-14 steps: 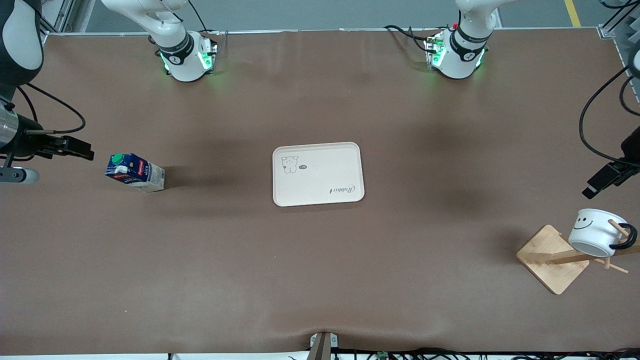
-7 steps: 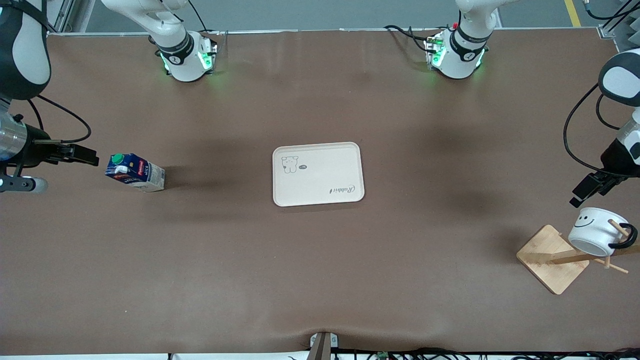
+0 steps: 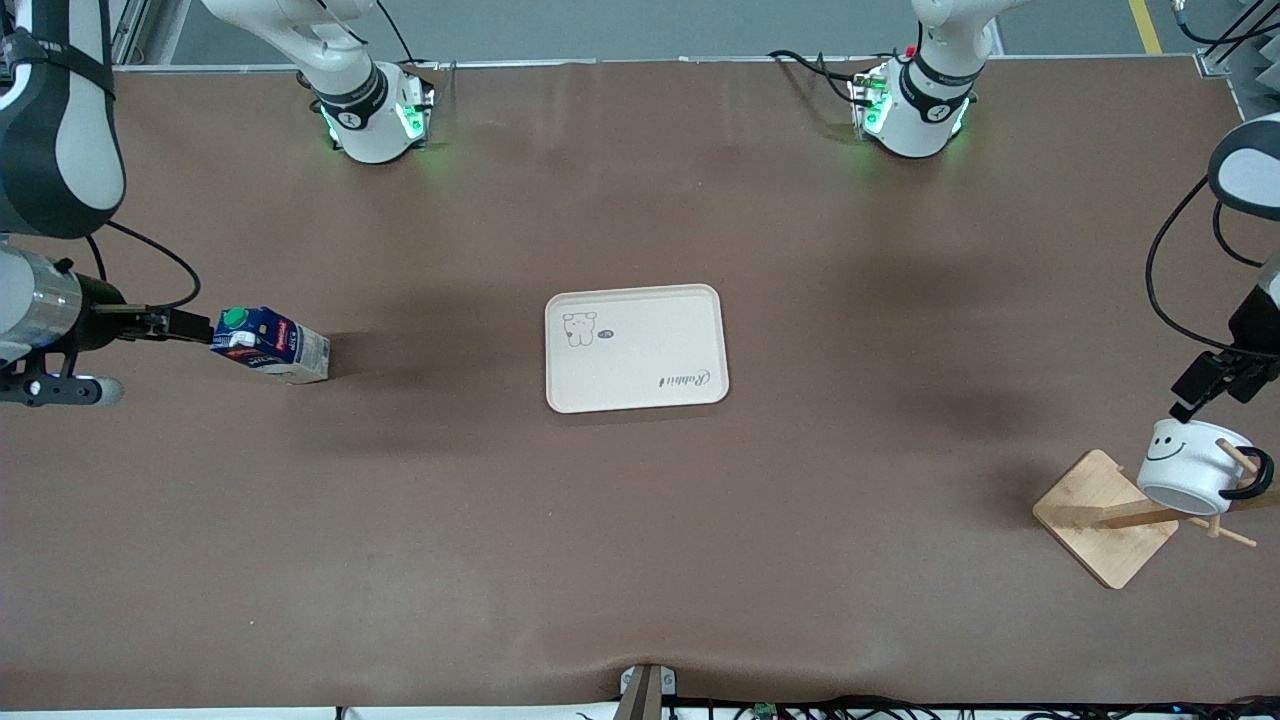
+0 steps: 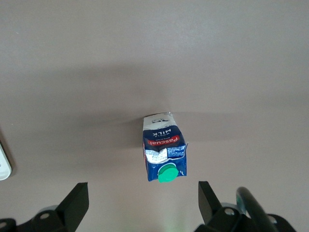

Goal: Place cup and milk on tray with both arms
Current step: 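Grasp the milk carton with the right gripper while the left gripper grasps the mug, then lift the mug off the stand with the left gripper toward the tray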

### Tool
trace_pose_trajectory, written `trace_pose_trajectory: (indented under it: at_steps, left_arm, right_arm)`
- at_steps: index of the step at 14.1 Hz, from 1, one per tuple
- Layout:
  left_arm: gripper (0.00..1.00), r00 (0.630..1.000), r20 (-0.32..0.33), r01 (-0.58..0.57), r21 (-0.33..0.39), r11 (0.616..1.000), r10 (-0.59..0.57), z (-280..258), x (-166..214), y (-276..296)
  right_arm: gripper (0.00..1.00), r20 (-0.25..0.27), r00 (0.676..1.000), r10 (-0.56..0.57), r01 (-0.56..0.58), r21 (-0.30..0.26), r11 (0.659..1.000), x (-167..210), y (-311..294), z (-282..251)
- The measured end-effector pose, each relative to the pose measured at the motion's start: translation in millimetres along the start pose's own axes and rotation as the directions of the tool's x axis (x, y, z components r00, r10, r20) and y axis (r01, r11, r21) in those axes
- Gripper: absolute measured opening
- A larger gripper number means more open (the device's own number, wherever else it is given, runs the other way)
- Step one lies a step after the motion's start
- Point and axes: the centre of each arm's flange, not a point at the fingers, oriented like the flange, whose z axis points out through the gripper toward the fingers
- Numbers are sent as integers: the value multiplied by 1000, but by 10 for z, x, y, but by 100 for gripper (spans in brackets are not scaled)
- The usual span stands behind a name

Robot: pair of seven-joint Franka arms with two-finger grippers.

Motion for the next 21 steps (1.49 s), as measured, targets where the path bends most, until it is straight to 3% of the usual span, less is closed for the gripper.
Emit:
trace_pose_trajectory:
  at_steps: [6,8,12,15,18,21]
  left_arm:
    - [100,1000,8,-4,-6,1000,4,170,19,23]
    - [96,999,15,-37,-7,999,37,209,5,26]
    - [51,989,33,-145,-10,989,145,286,-59,13]
    - [23,980,37,-192,-21,981,193,298,-81,94]
    - [11,973,31,-227,-44,973,229,292,-97,332]
    - [10,972,31,-231,-47,972,233,294,-102,362]
  right_arm:
    - [100,9,999,32,-32,4,999,99,188,145]
    - [100,16,999,34,-34,3,999,124,194,192]
    - [100,30,998,51,-51,5,999,169,300,290]
    - [100,51,997,61,-61,5,998,242,358,443]
    - [100,66,995,68,-69,5,998,297,405,560]
    - [100,64,996,67,-67,5,998,299,397,555]
